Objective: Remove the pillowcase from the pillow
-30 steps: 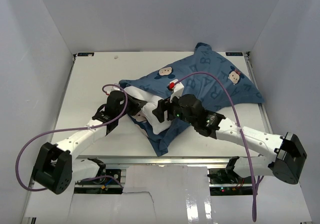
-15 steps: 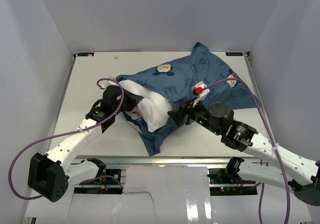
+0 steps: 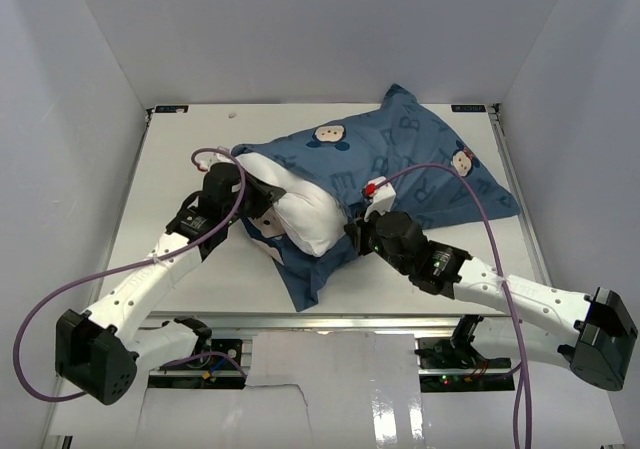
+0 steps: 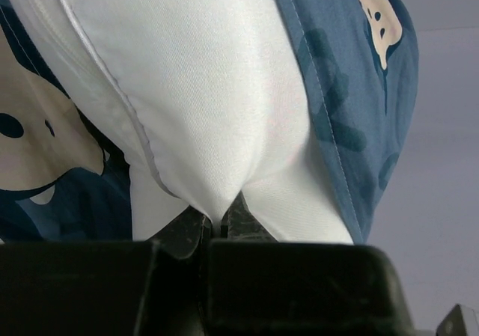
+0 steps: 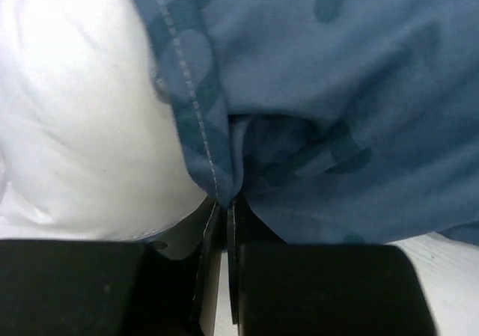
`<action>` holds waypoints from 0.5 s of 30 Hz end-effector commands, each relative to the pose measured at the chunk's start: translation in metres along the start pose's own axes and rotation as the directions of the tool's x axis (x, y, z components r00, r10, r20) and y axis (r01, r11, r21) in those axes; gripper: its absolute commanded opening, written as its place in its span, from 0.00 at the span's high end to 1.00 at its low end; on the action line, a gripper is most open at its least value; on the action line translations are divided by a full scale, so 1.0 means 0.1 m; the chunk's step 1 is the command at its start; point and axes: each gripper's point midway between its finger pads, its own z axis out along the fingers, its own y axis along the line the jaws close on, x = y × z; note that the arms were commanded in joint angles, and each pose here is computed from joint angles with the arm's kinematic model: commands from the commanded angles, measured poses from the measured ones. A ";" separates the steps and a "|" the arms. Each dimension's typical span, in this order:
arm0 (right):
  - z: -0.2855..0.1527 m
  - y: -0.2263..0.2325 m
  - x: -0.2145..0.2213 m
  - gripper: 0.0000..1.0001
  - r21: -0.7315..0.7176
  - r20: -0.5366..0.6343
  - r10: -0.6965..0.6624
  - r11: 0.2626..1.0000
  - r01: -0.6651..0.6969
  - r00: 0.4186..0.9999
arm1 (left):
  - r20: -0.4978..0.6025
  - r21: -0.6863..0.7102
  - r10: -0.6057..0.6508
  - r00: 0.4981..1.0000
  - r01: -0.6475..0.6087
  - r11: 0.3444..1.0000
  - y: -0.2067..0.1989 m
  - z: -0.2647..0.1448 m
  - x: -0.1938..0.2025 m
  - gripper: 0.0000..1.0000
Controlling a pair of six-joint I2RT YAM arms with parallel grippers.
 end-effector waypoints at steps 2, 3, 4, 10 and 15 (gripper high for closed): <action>0.01 -0.59 -0.07 0.92 0.282 0.085 0.050 0.957 -0.072 0.995 | 0.111 0.150 0.073 0.991 -0.089 0.985 -0.61 -0.32 -0.43 1.00; 0.01 -0.67 -0.05 0.92 0.304 0.089 0.070 0.948 -0.094 0.994 | 0.109 0.159 0.085 0.990 -0.102 0.982 -0.62 -0.34 -0.46 1.00; 0.01 -0.83 -0.04 0.92 0.339 0.096 0.093 0.933 -0.121 0.991 | 0.054 0.206 0.096 0.994 -0.105 0.973 -0.66 -0.38 -0.41 1.00; 0.10 -1.09 0.18 0.87 0.379 0.049 0.151 0.912 -0.158 0.987 | 0.004 0.264 0.045 0.999 -0.044 0.964 -0.52 -0.44 -0.65 1.00; 0.19 -0.80 0.19 0.92 0.190 0.066 0.138 0.970 -0.149 0.988 | -0.024 0.283 0.052 0.998 -0.043 0.958 -0.52 -0.41 -0.59 1.00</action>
